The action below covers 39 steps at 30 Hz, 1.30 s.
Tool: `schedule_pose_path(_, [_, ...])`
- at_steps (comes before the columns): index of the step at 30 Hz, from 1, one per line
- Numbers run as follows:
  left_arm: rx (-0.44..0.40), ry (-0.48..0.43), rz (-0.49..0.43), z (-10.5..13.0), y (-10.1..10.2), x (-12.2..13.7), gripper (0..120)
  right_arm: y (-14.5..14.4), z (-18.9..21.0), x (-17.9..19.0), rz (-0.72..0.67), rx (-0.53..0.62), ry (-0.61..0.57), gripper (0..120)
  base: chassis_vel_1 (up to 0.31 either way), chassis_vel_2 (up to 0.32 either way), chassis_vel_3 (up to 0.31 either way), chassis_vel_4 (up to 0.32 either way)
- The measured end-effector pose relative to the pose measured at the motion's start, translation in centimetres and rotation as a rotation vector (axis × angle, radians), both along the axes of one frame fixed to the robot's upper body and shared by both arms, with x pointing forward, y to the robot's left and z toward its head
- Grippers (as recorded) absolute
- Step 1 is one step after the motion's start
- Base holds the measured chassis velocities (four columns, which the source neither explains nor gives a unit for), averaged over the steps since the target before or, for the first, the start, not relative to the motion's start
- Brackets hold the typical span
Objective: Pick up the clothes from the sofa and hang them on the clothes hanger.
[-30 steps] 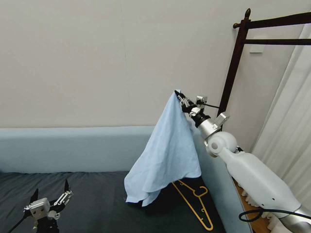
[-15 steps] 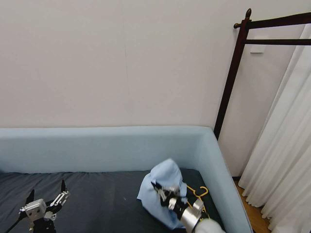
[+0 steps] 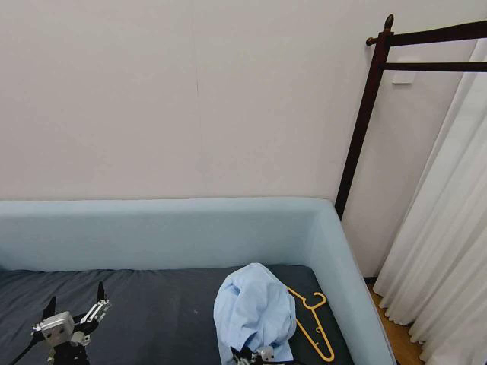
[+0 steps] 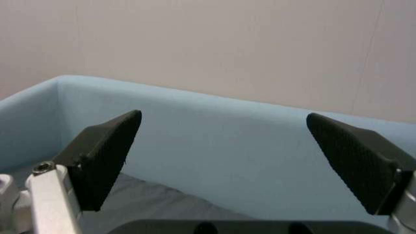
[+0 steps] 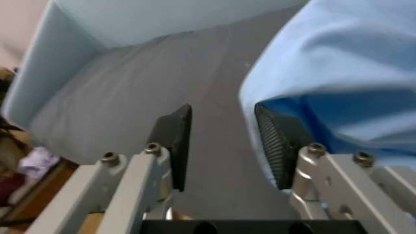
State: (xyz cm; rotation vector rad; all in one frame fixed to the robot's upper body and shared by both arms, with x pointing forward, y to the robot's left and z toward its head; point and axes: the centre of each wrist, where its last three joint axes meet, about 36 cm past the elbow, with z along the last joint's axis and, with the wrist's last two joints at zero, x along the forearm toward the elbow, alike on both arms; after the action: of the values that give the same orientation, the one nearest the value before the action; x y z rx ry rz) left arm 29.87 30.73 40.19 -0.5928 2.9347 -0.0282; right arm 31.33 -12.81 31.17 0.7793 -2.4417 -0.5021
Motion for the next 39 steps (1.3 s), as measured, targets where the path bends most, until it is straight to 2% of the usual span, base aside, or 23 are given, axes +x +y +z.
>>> schedule_pose_path(2, [0.001,0.001,0.001,-0.1,0.0,0.1,100,0.1,3.4,0.1,-0.033,0.040,0.057,51,0.000,0.000,0.000,0.000])
schedule_pose_path(3, [0.001,0.001,0.001,-0.1,0.0,0.1,100,0.1,3.4,0.1,-0.033,0.040,0.057,51,0.000,0.000,0.000,0.000])
schedule_pose_path(4, [0.002,0.002,0.001,-0.1,0.1,0.1,100,-0.1,5.0,0.5,-0.062,0.051,0.081,56,0.000,0.000,0.000,0.000])
schedule_pose_path(7, [0.004,0.004,0.003,-0.2,0.1,0.1,100,-1.3,8.0,3.7,-0.183,0.067,0.089,69,0.000,0.000,0.000,0.000])
schedule_pose_path(8, [0.004,0.005,0.003,-0.2,0.1,0.1,100,-1.9,8.1,5.3,-0.240,0.062,0.093,72,0.000,0.000,0.000,0.000])
schedule_pose_path(9, [0.004,0.005,0.003,-0.2,0.1,0.1,100,-1.9,8.1,5.3,-0.240,0.062,0.093,72,0.000,0.000,0.000,0.000])
schedule_pose_path(11, [0.008,0.008,-0.001,-0.3,0.0,0.1,100,-3.2,7.6,8.7,-0.374,0.010,0.139,83,0.000,0.000,0.000,0.000])
schedule_pose_path(12, [0.008,0.008,-0.001,-0.3,0.0,0.1,100,-3.2,7.6,8.7,-0.374,0.010,0.139,83,0.000,0.000,0.000,0.000])
schedule_pose_path(13, [0.011,0.010,-0.001,-0.4,-0.1,0.0,100,-4.4,7.1,10.9,-0.443,-0.023,0.199,88,0.000,0.000,0.000,0.000])
schedule_pose_path(15, [0.013,0.010,-0.001,-0.4,0.0,0.0,100,-5.7,6.5,12.8,-0.484,-0.042,0.277,94,0.000,0.000,0.000,0.000])
schedule_pose_path(16, [0.013,0.010,-0.001,-0.4,0.0,0.0,100,-5.7,6.5,12.8,-0.484,-0.042,0.277,94,0.000,0.000,0.000,0.000])
schedule_pose_path(18, [0.020,0.008,0.002,-0.3,0.2,0.1,100,-7.3,5.1,14.9,-0.507,-0.064,0.384,100,0.000,0.000,0.000,0.000])
schedule_pose_path(20, [0.026,0.007,0.003,-0.2,0.4,0.1,100,-7.8,2.9,16.4,-0.528,-0.052,0.465,100,0.000,0.000,0.000,0.000])
schedule_pose_path(28, [0.040,0.009,0.012,-0.1,0.9,0.0,100,-6.6,-0.6,17.2,-0.533,-0.018,0.518,96,0.000,0.000,0.000,0.000])
schedule_pose_path(30, [0.038,0.006,0.012,0.2,1.0,-0.2,100,-6.6,-2.5,17.0,-0.537,-0.051,0.517,86,0.000,0.000,0.000,0.000])
schedule_pose_path(31, [0.038,0.006,0.012,0.2,1.0,-0.2,100,-6.6,-2.5,17.0,-0.537,-0.051,0.517,86,0.000,0.000,0.000,0.000])
schedule_pose_path(34, [0.042,0.003,0.014,0.3,1.2,-0.2,100,-6.8,-3.6,16.7,-0.540,-0.067,0.502,73,0.000,0.000,0.000,0.000])
schedule_pose_path(36, [0.042,0.006,0.016,0.1,1.3,-0.1,100,-6.9,-3.7,16.6,-0.540,-0.060,0.490,65,0.000,0.000,0.000,0.000])
schedule_pose_path(37, [0.042,0.006,0.016,0.1,1.3,-0.1,100,-6.9,-3.7,16.6,-0.540,-0.060,0.490,65,0.000,0.000,0.000,0.000])
schedule_pose_path(39, [0.040,0.008,0.014,0.0,1.2,0.0,100,-6.8,-3.6,16.4,-0.546,-0.046,0.470,54,0.000,0.000,0.000,0.000])
